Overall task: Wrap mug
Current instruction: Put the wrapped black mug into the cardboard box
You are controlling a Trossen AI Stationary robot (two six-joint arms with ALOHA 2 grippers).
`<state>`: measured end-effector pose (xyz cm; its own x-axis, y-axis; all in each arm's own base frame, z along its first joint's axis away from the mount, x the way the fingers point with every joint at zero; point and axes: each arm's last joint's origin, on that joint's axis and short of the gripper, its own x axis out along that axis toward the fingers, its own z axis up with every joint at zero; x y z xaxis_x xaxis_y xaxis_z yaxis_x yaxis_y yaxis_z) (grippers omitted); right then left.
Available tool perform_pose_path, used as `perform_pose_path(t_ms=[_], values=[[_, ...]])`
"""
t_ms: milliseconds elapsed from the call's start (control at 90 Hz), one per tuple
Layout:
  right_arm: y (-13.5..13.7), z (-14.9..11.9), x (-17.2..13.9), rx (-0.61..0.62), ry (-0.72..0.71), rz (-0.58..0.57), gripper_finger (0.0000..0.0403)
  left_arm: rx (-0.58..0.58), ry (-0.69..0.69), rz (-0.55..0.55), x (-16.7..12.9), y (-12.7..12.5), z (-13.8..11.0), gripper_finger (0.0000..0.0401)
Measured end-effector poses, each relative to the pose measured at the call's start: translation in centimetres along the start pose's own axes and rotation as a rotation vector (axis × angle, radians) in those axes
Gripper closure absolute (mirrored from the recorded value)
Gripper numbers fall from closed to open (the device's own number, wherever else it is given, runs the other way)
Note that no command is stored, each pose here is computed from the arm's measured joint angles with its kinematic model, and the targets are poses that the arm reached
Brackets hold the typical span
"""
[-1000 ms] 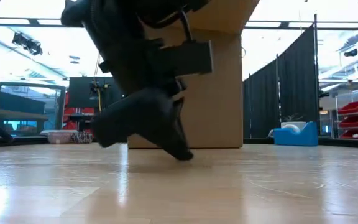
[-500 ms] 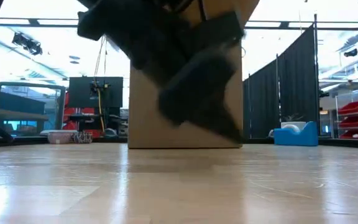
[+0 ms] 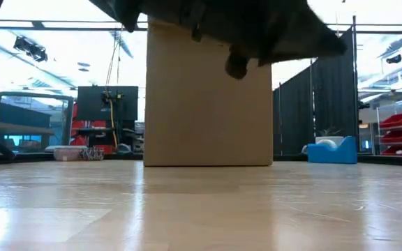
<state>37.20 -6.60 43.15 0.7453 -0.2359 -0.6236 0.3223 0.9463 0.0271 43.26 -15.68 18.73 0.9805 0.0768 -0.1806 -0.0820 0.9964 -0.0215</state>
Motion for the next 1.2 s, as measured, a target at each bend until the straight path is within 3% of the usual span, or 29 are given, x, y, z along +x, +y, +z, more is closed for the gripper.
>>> perform_pose_path(t_ms=[411, 644, 856, 989, 1122, 1200], values=[[-4.3, -1.9, 11.3, 0.189, 0.147, -0.031, 0.0390, -0.041, -0.086, -0.010, -0.1, -0.1, 0.9, 0.0401], [-6.0, -3.4, 14.2, 0.218, 0.247, 0.004, 0.0390, -0.041, -0.087, -0.010, -0.1, -0.1, 0.9, 0.0401], [-7.3, -4.3, 15.2, 0.185, 0.285, -0.106, 0.0390, -0.041, -0.086, -0.009, 0.0, -0.1, 0.9, 0.0401], [-5.9, -4.9, 15.4, 0.145, 0.327, -0.153, 0.0390, -0.041, -0.085, -0.009, 0.0, 0.0, 0.9, 0.0401], [-3.4, -5.1, 15.4, 0.197, 0.341, -0.134, 0.0390, -0.040, -0.085, -0.009, 0.0, 0.0, 0.9, 0.0401], [-1.5, -5.2, 15.3, 0.141, 0.322, -0.152, 0.0390, -0.041, -0.085, -0.009, 0.0, 0.0, 0.9, 0.0401]])
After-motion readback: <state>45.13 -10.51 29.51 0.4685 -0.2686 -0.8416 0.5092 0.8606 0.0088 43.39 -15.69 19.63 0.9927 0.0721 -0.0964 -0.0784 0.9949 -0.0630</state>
